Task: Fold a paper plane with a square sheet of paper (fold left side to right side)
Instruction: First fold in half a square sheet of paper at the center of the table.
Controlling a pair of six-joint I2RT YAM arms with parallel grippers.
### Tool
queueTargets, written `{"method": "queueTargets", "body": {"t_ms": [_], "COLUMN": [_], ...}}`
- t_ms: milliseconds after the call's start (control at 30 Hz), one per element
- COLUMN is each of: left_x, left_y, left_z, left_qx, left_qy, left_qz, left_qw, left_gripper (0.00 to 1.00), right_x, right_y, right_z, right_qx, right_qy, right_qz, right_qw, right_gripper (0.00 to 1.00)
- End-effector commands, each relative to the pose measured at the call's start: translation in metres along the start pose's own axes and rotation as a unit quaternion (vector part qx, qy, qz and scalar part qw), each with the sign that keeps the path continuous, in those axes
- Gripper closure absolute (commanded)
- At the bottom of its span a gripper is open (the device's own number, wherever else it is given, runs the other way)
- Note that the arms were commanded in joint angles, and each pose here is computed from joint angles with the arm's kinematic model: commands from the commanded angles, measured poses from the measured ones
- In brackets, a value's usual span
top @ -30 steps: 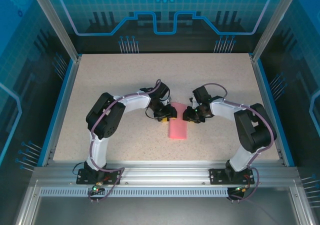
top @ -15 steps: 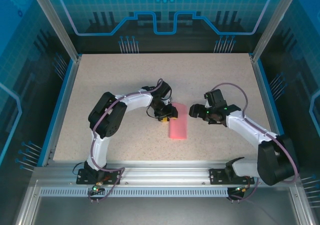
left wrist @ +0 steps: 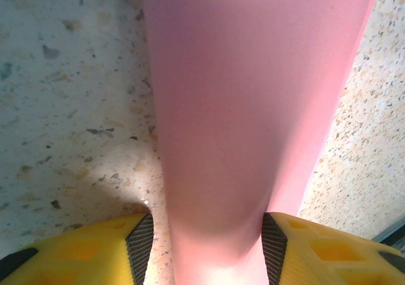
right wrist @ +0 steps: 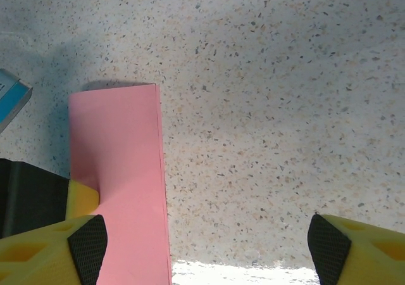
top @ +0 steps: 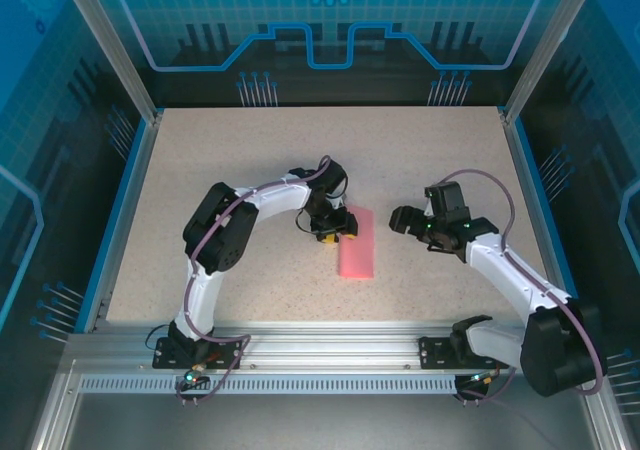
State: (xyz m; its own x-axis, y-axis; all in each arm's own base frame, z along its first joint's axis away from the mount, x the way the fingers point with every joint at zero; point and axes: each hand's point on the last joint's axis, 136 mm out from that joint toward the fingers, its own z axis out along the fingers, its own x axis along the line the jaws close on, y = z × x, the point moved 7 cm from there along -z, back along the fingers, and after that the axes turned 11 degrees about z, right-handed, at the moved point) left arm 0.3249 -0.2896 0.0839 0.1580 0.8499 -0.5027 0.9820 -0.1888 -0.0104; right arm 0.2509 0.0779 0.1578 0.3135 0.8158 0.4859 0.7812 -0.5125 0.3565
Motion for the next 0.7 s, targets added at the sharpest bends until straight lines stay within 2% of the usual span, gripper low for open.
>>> {"method": "queueTargets", "body": {"t_ms": [0,667], "left_x": [0.008,0.0104], "left_y": [-0.0106,-0.0098], "left_z": [0.0271,0.0319], "left_qx": [0.037,0.045], "left_qy": [0.033,0.05], "left_qz": [0.01,0.006], "left_qw": [0.999,0.998], "left_gripper": [0.47,0.46], "right_x": [-0.0097,-0.0127], "right_y": [-0.0016,-0.004], "right_z": [-0.0047,-0.0075], "right_qx": [-0.003,0.002], "right_qy": [-0.012,-0.008], "right_qz": [0.01,0.017], "right_qw": [1.0,1.0], "right_gripper": [0.14,0.13]}}
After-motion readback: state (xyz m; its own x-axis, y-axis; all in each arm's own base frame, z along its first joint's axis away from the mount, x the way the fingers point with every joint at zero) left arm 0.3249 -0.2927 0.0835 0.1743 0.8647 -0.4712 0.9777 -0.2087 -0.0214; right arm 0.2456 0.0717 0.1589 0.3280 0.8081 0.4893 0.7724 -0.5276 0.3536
